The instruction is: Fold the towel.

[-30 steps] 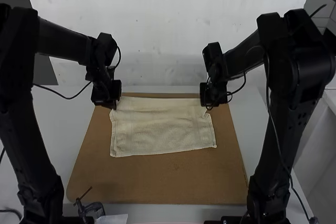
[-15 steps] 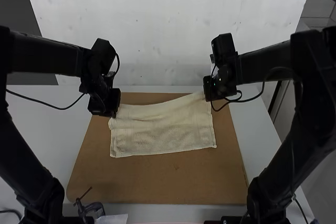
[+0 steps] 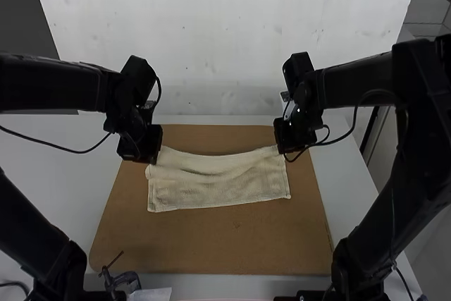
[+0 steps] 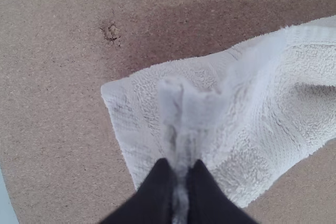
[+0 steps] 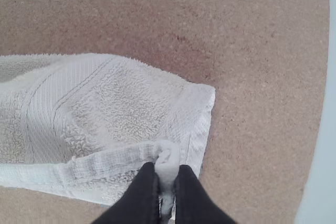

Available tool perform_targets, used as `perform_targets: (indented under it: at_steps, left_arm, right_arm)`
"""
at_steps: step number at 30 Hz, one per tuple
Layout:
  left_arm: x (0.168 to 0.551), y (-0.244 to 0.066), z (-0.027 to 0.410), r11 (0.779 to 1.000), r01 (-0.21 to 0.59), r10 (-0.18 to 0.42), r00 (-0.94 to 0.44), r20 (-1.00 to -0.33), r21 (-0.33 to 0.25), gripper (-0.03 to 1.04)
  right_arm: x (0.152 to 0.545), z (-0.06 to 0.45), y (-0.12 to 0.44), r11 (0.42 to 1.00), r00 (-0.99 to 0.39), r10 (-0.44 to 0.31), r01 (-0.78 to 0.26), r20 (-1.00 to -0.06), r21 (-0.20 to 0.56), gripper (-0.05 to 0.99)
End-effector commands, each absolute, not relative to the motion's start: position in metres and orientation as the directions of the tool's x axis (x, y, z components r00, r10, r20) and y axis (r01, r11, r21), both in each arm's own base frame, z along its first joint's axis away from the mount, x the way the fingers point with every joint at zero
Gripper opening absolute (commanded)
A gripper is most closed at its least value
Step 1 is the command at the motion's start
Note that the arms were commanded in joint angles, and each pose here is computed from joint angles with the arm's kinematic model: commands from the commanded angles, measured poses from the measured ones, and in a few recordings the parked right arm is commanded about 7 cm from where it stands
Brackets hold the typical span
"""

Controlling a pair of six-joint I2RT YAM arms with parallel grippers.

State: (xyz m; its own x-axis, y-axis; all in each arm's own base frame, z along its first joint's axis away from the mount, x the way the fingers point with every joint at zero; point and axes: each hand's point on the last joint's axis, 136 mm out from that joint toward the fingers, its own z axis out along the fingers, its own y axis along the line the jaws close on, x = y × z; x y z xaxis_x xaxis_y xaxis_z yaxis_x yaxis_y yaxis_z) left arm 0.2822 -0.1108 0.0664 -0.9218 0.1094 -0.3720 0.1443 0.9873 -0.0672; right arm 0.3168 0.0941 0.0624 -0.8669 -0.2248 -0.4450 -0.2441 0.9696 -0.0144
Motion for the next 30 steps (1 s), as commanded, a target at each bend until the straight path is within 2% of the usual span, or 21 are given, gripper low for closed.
perform_targets:
  at_steps: [1,7,14,17,20,22,30]
  left_arm:
    - [0.273,-0.11,0.073,0.986,0.15,0.112,-0.911,-0.397,-0.066,0.02]
    - [0.247,-0.113,0.067,0.981,0.179,0.14,-0.913,-0.384,-0.069,0.02]
    - [0.221,-0.112,0.074,0.972,0.216,0.157,-0.888,-0.432,-0.09,0.02]
    - [0.215,-0.109,0.072,0.971,0.218,0.156,-0.882,-0.444,-0.093,0.02]
    - [0.225,-0.107,0.068,0.977,0.195,0.132,-0.875,-0.465,-0.09,0.02]
    - [0.232,-0.106,0.062,0.98,0.182,0.124,-0.879,-0.46,-0.084,0.02]
    - [0.265,-0.113,0.054,0.981,0.176,0.109,-0.851,-0.514,-0.085,0.02]
  right_arm:
    - [0.307,0.058,0.088,0.978,-0.887,-0.191,-0.21,-0.421,-0.001,0.01]
    - [0.291,0.051,0.077,0.98,-0.905,-0.195,-0.199,-0.378,-0.029,0.01]
    - [0.278,0.047,0.071,0.981,-0.916,-0.192,-0.193,-0.351,-0.034,0.01]
    - [0.282,0.047,0.066,0.981,-0.912,-0.194,-0.183,-0.362,-0.065,0.01]
    - [0.293,0.043,0.064,0.981,-0.902,-0.195,-0.169,-0.386,-0.099,0.01]
    - [0.302,0.038,0.064,0.982,-0.897,-0.187,-0.158,-0.4,-0.104,0.01]
    - [0.335,0.034,0.07,0.985,-0.882,-0.17,-0.133,-0.439,-0.114,0.01]
